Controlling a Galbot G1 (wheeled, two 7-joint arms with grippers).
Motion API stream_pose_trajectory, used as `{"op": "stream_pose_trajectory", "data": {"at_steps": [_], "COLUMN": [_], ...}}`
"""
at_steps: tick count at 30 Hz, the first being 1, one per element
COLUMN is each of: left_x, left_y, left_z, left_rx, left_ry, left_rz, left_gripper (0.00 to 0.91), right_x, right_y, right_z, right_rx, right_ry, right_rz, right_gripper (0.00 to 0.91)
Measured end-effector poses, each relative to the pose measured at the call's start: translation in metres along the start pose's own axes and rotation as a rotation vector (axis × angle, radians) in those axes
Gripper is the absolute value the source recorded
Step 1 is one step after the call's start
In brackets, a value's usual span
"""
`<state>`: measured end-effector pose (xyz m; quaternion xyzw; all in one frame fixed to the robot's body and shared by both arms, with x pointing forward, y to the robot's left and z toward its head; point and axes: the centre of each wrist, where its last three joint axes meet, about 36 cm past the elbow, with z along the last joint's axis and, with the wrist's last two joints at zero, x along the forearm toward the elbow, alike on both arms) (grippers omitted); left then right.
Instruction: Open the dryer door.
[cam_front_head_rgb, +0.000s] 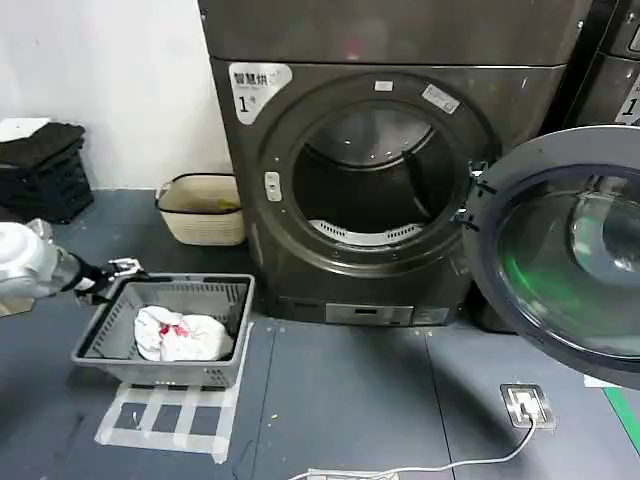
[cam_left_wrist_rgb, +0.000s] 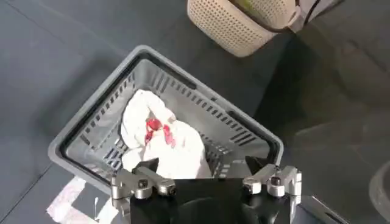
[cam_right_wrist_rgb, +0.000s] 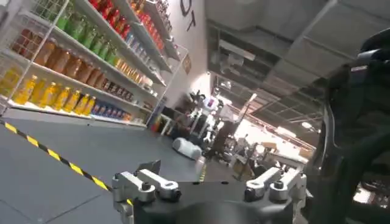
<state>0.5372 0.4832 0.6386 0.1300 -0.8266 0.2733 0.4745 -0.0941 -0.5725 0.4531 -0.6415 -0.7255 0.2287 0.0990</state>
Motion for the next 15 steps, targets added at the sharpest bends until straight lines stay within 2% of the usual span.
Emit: {"op": "stream_pose_trajectory", "data": {"at_steps": [15], "left_x": [-0.0074], "left_y": [-0.0067], "left_z": [-0.0054], "left_rx": [-0.001], "left_ry": [0.001], "left_rz": [-0.003], "left_gripper": [0.907], "right_x": [0.0004], "right_y": [-0.0018], "right_z": [0.0023], "right_rx": [0.002], "right_ry": [-0.001], "right_rz": [-0.001], "right_gripper": [0.907]}}
